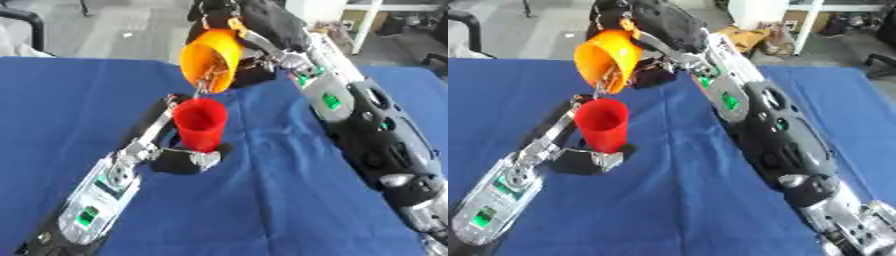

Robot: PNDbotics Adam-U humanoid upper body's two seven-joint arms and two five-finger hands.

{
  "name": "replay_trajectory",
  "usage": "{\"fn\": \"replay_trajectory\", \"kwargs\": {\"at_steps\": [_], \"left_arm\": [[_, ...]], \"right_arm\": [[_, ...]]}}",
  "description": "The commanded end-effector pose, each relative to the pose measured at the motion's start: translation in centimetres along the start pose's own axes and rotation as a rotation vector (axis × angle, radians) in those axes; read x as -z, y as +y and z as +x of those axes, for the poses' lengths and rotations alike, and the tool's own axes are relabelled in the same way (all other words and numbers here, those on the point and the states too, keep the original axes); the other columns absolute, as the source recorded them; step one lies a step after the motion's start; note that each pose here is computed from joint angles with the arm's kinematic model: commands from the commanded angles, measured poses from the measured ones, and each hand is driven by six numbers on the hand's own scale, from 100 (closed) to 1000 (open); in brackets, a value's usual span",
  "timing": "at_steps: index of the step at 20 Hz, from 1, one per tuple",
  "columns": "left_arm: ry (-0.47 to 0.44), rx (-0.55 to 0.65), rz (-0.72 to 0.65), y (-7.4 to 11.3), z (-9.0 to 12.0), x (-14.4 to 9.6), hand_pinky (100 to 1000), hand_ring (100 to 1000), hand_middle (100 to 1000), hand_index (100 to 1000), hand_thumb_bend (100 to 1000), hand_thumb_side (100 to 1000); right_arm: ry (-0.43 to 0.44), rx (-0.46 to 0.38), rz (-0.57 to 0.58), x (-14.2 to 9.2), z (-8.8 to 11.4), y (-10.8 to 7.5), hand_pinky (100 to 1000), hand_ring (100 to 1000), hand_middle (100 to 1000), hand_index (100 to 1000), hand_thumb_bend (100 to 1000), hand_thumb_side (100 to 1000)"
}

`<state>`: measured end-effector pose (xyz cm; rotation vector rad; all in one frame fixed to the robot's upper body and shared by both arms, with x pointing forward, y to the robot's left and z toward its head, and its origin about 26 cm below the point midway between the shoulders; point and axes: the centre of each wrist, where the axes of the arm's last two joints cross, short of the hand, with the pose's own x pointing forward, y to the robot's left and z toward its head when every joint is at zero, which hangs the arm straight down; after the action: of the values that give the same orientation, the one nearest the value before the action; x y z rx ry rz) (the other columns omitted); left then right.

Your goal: Pour the contents of one cup into another cup.

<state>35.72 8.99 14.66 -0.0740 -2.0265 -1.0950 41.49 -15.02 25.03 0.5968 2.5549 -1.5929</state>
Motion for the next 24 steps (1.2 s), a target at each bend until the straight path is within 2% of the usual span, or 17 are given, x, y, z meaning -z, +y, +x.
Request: {"fn": "replay_trajectory", "kwargs": {"at_steps": [1,24], "left_arm": [[-0.036,0.012,0.008,0.78,0.97,0.44,100,294,302,602,355,206],[-0.039,0.012,0.003,0.80,1.15,0.53,100,298,309,607,347,206]], "right_arm": [[-0.018,-0.059,-0.004,-0.19,-0.23,-1.60,774,685,384,612,100,100],[-0.064,-0.158,0.024,-0.24,0.02,-2.20,812,696,417,632,100,100]]}}
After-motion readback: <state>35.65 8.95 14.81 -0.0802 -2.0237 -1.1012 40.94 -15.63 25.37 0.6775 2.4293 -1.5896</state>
